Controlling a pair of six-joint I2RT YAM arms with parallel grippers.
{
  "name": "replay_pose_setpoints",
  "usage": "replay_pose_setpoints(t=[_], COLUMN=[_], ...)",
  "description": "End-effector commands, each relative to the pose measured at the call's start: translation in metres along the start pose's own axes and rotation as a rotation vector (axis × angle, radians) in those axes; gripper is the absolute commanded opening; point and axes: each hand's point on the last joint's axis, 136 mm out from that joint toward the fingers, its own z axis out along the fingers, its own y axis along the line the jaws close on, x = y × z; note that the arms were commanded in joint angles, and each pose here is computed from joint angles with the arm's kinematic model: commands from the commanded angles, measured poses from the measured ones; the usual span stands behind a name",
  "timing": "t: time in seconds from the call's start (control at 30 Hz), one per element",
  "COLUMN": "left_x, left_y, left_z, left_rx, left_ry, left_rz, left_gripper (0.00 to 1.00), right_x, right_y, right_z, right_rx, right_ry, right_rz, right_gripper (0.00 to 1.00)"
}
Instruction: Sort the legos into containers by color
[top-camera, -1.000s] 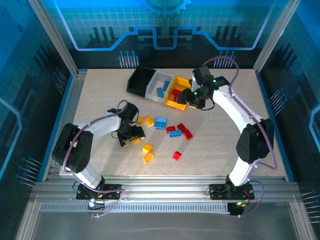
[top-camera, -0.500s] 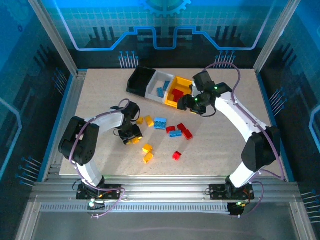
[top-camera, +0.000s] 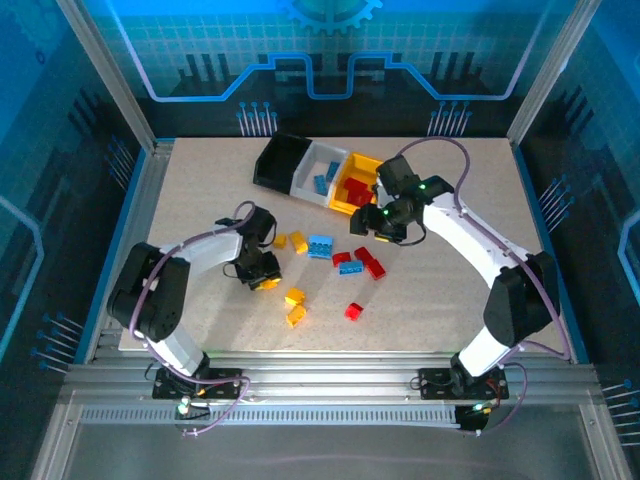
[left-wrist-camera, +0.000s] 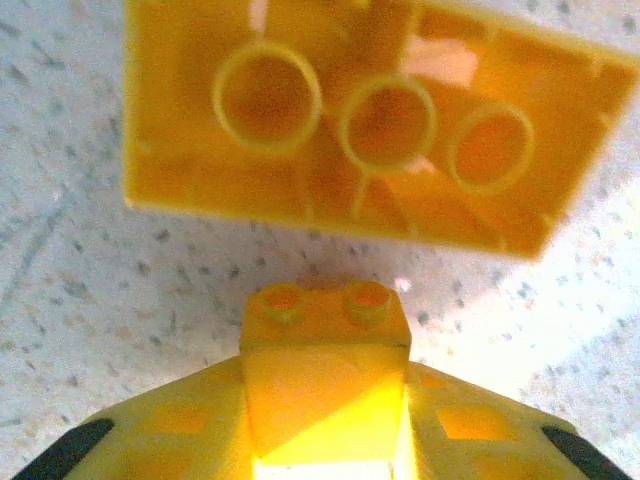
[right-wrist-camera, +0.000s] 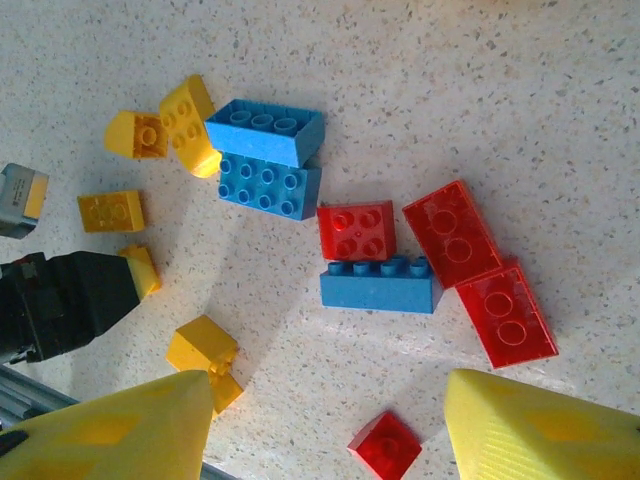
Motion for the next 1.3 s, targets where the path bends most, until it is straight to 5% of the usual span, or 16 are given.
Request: replay_pose_setpoints(t=[0.0,0.17,0.5,0.87,1.27], left_x=[0.009,-0.012,-0.152,-0.271,-0.291], left_y=[-0.029,-0.071,-0.142,-0.161,-0.169], left_z=[-0.028,-0.086,-0.139,-0.101,-0.095], left_rx=[0.184,0.388,0.503,0.501,0.480], left_ry=[-0.009,-0.101,-0.305,-0.386,-0.367], left_rz=[0.060,0.116,0.090,-0.026,-0.030], left_gripper=[0.34,0.36,0.36,0.36,0.56], right_x=[0.010,0.016,0.021,0.030,0.043], right_y=[0.001,-0.006,0.000,-0.008,-0.012], right_z=[-0.006,-0.004,0.000,-0.014,-0.014], right_rx=[0.008,0.027,0.018,0.071,0.066], right_ry=[0.001,0.012,0.039,0.065,0.064], right_rz=[-0.003,0.003,0.011,-0.049,-0.028], right_gripper=[0.64,0.65,0.64,0.65,0.65])
